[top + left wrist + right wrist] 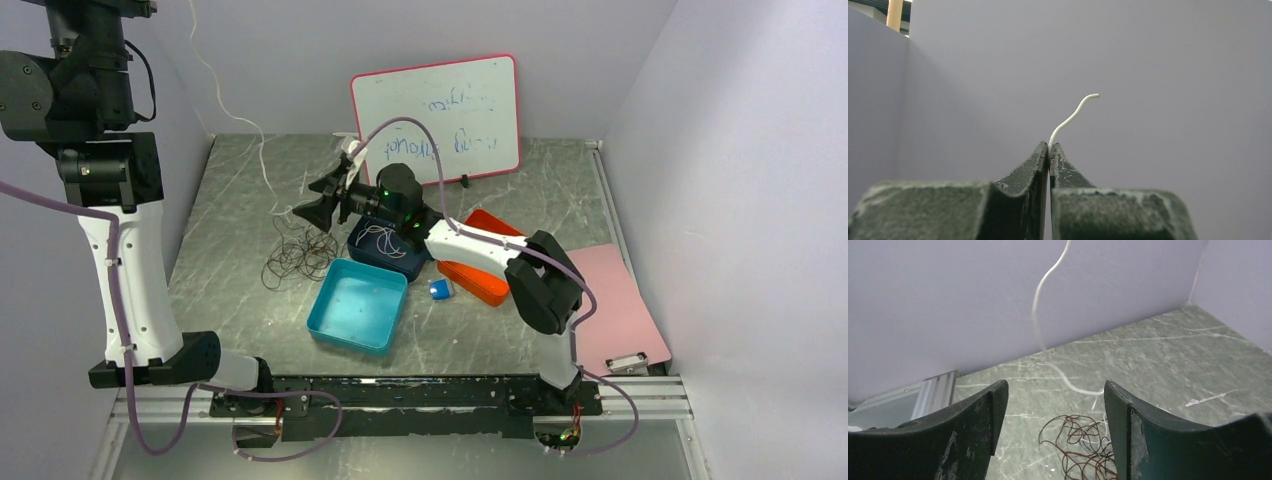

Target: Untangle the cables

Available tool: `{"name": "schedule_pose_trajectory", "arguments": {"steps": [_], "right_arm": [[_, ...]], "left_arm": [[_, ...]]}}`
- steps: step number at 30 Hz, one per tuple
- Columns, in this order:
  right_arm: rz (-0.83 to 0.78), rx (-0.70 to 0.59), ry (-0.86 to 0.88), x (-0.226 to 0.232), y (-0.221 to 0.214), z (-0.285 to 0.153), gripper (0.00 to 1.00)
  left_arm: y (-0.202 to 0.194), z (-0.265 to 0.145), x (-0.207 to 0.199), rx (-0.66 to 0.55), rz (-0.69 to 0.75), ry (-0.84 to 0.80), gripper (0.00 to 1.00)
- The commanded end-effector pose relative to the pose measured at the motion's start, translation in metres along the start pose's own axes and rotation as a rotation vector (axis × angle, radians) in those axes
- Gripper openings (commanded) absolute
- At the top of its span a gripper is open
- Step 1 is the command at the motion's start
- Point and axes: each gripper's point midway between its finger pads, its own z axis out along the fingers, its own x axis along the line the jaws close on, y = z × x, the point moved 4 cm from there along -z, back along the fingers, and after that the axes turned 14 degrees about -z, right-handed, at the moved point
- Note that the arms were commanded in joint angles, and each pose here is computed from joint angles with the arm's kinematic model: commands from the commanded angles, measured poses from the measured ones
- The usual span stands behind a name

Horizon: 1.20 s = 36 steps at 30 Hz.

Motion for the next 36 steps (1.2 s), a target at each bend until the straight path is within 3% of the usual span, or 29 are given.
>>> {"name": "schedule_pose_trajectory", "arguments": {"steps": [1, 9, 24, 26, 29, 31, 32, 36], "right_arm": [[-0.020, -0.054, 0.042, 0.003, 0.017, 0.010, 0.74], [-0.008, -0.117, 0.070, 0.001, 0.037, 0.024, 0.74], [0.059, -0.100, 0.117, -0.002, 0.011, 0.058, 0.72], [0.072, -0.092, 0.125, 0.000, 0.007, 0.058, 0.59], [0.082, -0.076, 0.095, -0.001, 0.003, 0.051, 0.23], [0.069, -0.074, 0.060, -0.003, 0.005, 0.044, 0.04], [0.060, -0.072, 0.047, -0.004, 0.006, 0.040, 0.00], [0.040, -0.052, -0.011, -0.007, 0.016, 0.020, 0.00]], "left_arm": [[0.016, -0.004, -0.008, -0.035, 0.001, -0.024, 0.07], [0.013, -0.004, -0.008, -0.028, -0.006, -0.023, 0.07], [0.010, -0.006, -0.009, -0.015, -0.027, -0.033, 0.07], [0.008, -0.007, -0.009, -0.009, -0.029, -0.033, 0.07], [0.005, -0.008, -0.007, -0.001, -0.030, -0.025, 0.07], [0.003, -0.009, -0.005, 0.005, -0.030, -0.017, 0.07], [0.001, -0.010, -0.003, 0.008, -0.030, -0.011, 0.07], [-0.011, -0.015, 0.003, 0.051, -0.047, 0.019, 0.07]]}}
